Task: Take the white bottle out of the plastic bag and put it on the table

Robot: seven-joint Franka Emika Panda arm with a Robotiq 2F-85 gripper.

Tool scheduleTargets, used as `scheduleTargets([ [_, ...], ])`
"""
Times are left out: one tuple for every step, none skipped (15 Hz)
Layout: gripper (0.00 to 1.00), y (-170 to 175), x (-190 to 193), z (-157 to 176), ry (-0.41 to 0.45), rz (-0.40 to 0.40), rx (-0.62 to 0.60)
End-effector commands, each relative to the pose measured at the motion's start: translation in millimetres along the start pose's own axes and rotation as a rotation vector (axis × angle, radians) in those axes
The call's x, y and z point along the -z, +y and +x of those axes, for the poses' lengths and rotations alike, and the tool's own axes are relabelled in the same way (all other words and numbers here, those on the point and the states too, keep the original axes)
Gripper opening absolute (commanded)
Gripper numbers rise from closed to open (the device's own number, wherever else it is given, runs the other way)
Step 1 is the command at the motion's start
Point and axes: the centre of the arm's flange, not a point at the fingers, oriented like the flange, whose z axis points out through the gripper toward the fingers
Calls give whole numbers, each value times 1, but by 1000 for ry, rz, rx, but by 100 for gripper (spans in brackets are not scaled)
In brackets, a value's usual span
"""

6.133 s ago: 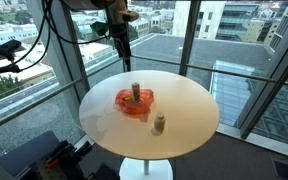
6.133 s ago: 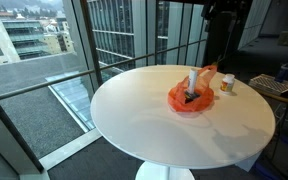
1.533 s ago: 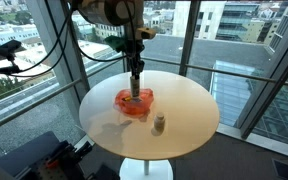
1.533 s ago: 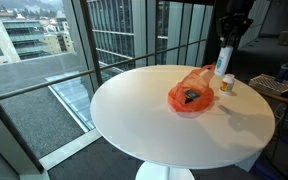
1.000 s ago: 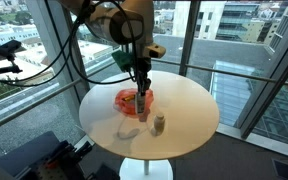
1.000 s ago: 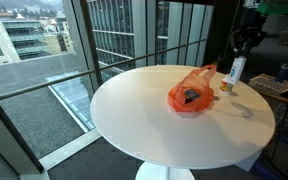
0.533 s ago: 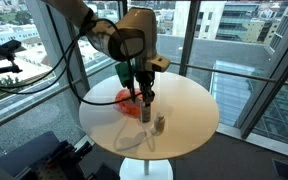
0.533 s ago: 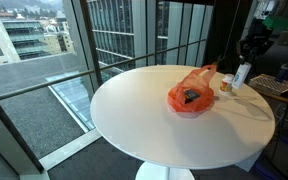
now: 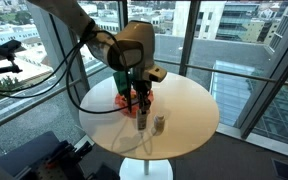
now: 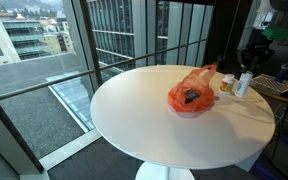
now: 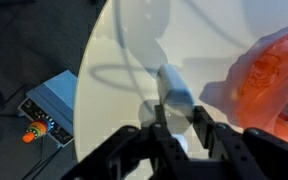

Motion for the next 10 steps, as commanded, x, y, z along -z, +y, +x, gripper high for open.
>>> scheduleTargets([
  [9,-3,-8,-1,-4,-27,-4],
  [9,-4,-11,-1,-8,-32,-2],
  [9,-4,-14,-1,-9,-36,-2],
  [9,-5,-16,-2,-8,-41,-2],
  [9,-5,-18,-2,-5,-45,-1],
  [9,-5,-20,-3,-2,-49,-1],
  [9,-5,-22,-3,-3,-51,0],
  [10,-5,-23,-3,2,-52,1],
  [10,-6,-23,-3,4,-52,2],
  [11,-6,-23,-3,9,-50,4],
])
